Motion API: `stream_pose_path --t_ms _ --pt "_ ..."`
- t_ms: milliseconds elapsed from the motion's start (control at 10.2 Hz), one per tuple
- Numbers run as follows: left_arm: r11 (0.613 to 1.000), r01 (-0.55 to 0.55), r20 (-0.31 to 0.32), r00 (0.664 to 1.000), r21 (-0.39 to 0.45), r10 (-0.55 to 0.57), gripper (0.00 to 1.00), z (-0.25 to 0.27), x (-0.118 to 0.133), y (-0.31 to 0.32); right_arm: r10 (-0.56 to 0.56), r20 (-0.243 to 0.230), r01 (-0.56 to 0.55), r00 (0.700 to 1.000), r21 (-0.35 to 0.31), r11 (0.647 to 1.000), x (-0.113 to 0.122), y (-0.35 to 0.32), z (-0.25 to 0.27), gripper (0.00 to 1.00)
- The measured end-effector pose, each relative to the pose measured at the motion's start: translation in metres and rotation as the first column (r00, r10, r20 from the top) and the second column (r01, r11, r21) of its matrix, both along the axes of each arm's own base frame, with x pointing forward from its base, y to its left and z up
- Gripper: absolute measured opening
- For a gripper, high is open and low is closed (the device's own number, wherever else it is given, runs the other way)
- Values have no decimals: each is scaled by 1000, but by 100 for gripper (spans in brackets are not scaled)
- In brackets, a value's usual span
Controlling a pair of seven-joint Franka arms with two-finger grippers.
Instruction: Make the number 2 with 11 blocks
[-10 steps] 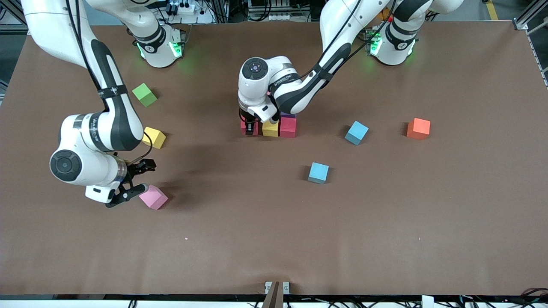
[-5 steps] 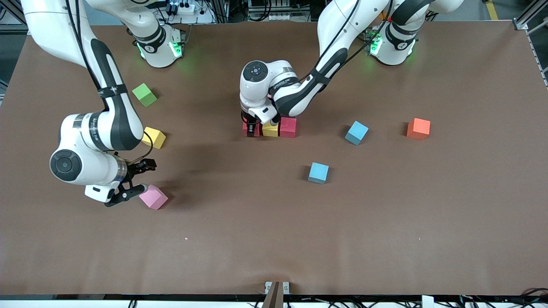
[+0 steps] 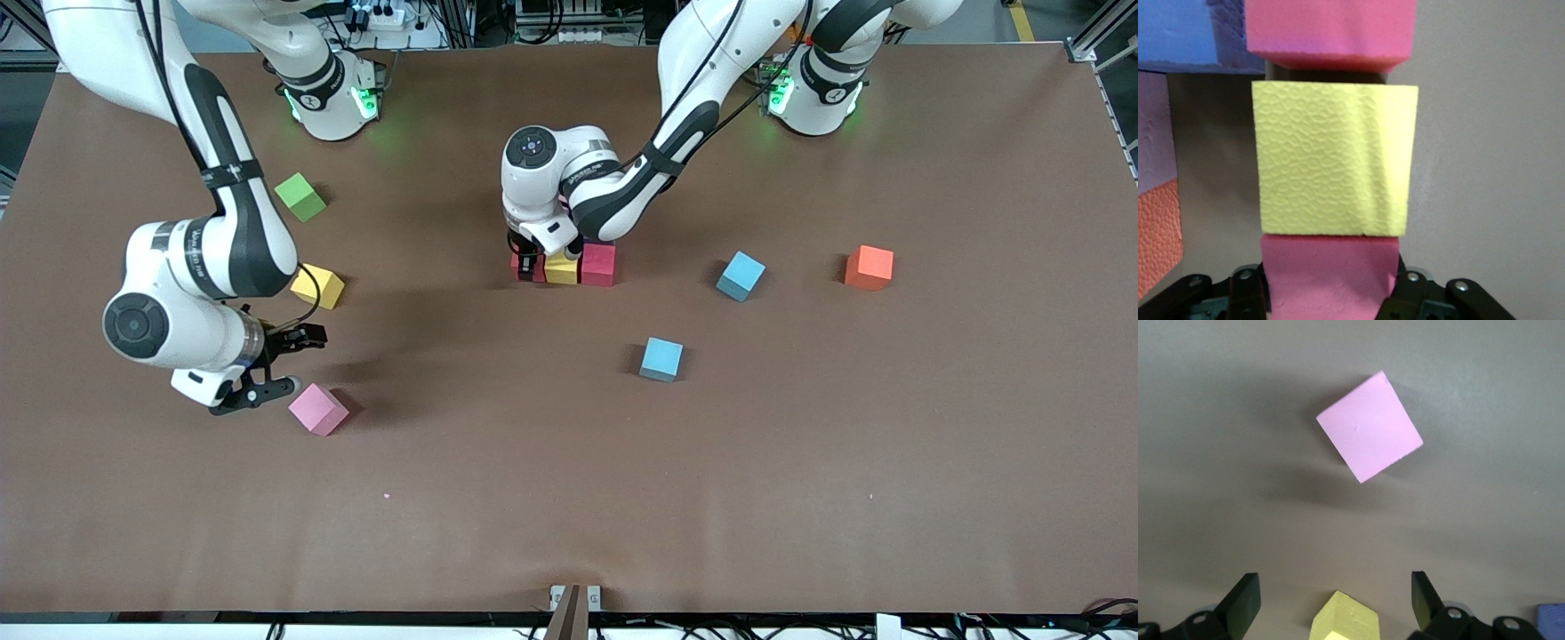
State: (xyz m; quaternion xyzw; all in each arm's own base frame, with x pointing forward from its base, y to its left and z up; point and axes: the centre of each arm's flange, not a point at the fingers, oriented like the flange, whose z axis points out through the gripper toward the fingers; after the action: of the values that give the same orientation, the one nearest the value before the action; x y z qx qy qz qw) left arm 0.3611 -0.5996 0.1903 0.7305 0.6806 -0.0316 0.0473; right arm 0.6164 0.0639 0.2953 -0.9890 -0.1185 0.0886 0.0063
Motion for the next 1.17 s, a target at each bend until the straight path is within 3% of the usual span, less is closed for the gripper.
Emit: stream_pose_path --t_ms 196,294,489,685,979,1174 --pt "1000 4 5 1000 -4 -4 60 0 0 1 -118 52 119 992 -9 993 -29 -6 -26 100" --pt "1000 4 6 1000 -7 -4 60 0 -1 1 -197 56 198 979 -17 980 -49 -9 -38 100" --pt "1000 4 7 1000 -9 -4 60 -1 -1 3 -349 31 350 937 -45 936 -73 -15 -48 100" --pt "1000 0 5 1000 -8 0 60 -1 1 7 -486 19 486 874 -69 871 -81 -36 -54 100" --pt "1000 -9 4 1000 0 9 60 -1 5 15 -604 -26 602 796 -69 796 -95 -66 -67 100" --pt "1000 -11 4 1000 2 11 60 0 6 17 -624 -65 621 779 -60 782 -105 -57 -76 100"
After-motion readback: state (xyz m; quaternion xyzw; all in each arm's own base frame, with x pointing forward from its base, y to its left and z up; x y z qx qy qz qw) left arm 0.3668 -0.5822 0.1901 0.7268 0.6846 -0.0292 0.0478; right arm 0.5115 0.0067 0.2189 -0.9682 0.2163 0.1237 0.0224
